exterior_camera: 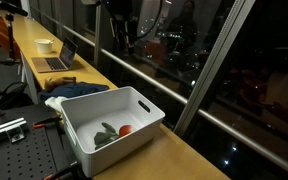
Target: Remove the items from the white basket, put them on the table and then put them back in the white basket
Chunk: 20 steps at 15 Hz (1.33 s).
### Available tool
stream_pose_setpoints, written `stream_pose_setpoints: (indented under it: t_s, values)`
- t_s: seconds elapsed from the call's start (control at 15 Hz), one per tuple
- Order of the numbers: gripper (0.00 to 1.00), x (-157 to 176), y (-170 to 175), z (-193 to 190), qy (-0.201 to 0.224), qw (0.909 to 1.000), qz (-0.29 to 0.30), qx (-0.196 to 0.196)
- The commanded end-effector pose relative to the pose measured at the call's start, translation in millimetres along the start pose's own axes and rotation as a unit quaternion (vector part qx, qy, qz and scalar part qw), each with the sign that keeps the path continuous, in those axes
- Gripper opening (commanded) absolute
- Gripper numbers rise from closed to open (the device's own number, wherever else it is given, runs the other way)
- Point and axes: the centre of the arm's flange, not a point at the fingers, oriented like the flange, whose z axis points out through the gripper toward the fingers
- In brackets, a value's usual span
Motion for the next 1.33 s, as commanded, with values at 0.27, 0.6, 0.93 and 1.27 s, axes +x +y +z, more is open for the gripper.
stream_pose_setpoints:
  t_s: [0.27, 0.6, 0.93, 1.27]
  values:
    - [1.00, -27.6, -156.1, 31.2, -0.040, 0.9942, -0.092, 0.039]
    - [1.00, -91.0, -264.0, 108.8, -0.112, 0.9794, -0.160, 0.051]
    - [1.00, -136.8, -306.6, 188.0, -0.165, 0.9658, -0.191, 0.060]
    - [1.00, -150.0, -311.2, 248.2, -0.184, 0.9625, -0.188, 0.066]
